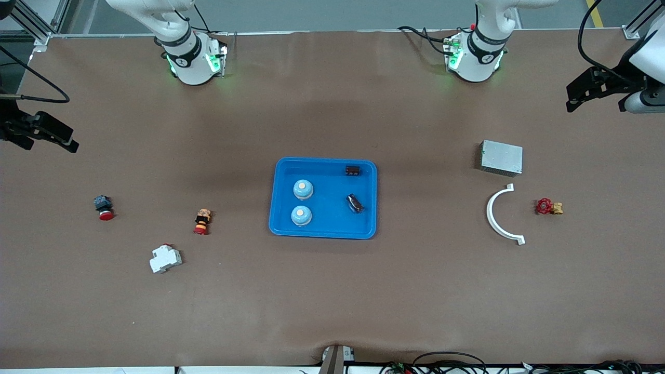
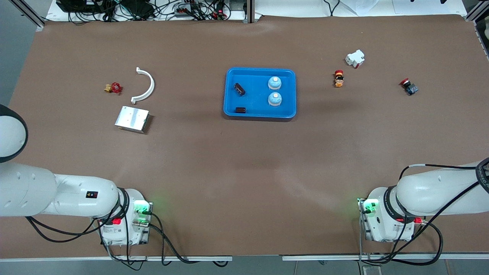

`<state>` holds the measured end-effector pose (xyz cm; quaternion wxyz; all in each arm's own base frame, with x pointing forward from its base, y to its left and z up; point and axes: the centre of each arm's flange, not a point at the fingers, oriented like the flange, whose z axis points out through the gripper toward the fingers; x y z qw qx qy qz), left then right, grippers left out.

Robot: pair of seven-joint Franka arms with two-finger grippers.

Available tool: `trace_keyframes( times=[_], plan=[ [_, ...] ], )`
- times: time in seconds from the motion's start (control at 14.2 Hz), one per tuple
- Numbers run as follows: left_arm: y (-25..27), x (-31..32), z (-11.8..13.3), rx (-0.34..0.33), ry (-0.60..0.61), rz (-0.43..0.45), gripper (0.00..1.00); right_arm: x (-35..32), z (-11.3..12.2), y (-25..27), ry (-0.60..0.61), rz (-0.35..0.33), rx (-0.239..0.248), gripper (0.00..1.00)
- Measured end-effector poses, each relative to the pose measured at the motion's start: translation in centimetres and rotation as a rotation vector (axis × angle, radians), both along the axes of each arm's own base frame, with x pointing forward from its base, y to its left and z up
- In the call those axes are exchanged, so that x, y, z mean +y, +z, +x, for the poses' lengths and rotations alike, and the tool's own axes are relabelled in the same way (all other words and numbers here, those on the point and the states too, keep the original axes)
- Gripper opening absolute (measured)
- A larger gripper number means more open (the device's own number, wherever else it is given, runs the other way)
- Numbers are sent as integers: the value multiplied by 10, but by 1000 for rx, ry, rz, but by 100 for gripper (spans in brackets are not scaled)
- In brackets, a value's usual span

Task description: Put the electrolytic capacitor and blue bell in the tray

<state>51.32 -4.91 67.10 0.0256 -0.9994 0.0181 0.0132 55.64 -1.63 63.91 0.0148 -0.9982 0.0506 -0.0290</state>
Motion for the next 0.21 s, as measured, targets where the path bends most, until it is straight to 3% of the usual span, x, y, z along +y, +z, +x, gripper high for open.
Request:
trace_keyframes(
  times=[0.21],
  plan=[
    [-1, 1, -2, 16, 2, 1, 100, -2, 0, 0, -3, 0, 0, 100]
  ],
)
